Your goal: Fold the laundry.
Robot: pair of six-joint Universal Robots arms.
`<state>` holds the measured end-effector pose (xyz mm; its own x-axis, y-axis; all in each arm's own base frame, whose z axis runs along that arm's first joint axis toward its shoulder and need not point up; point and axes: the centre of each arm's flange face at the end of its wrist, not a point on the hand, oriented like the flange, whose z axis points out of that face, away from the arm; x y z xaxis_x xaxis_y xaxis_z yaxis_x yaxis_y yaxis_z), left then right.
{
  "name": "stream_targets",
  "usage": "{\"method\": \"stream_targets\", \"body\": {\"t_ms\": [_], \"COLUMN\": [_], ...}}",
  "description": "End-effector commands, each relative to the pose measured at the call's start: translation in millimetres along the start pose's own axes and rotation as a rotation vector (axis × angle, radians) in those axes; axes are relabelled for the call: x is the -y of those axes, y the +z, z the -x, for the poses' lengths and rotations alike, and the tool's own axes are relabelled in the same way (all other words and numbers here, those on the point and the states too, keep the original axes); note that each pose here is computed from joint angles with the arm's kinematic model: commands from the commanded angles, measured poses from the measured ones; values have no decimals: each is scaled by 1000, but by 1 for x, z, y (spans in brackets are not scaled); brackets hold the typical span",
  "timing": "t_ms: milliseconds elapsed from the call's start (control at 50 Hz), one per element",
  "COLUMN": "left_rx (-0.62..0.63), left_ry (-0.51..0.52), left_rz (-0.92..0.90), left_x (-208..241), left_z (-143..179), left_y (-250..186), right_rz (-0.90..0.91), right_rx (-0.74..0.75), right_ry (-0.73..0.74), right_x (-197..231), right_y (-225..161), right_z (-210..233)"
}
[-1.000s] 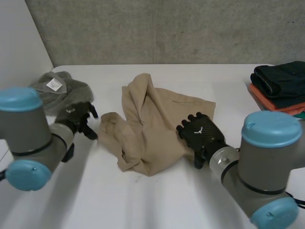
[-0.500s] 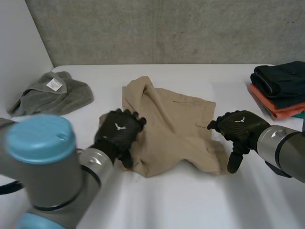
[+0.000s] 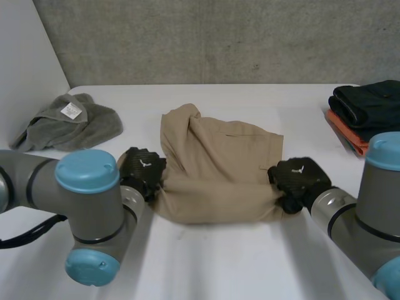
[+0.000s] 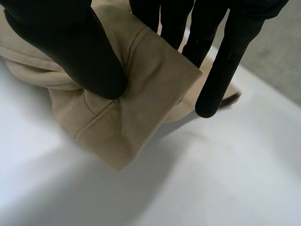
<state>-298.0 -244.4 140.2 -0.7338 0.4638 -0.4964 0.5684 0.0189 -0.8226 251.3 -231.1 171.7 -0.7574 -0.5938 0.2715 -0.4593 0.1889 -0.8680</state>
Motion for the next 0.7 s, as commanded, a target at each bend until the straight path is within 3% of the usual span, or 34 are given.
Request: {"method": "stream_targets", "body": {"t_ms": [20,180,400,540,700], "left_rx": [93,211,123,103,41], "left_ry": [-47,-176,-360,-380,-369], "left_rz": [-42,-159,-303,-203,70], "left_x": [18,58,116,104,48], "left_z": [35,90,126,122,88], "left_y": [-12,-57,-125,-106,-50], "right_rz": [-90,-119,-281,-206,-20], "right_rx": [-40,-87,-119,-65,27], "right_ry": [-62,-224,-193,-149,-102], "right_x": [31,67,129,129,90], "right_y": [-22,-51,-91,-83,-20], "right_z": [-15,-38,-50,-51,-46]}}
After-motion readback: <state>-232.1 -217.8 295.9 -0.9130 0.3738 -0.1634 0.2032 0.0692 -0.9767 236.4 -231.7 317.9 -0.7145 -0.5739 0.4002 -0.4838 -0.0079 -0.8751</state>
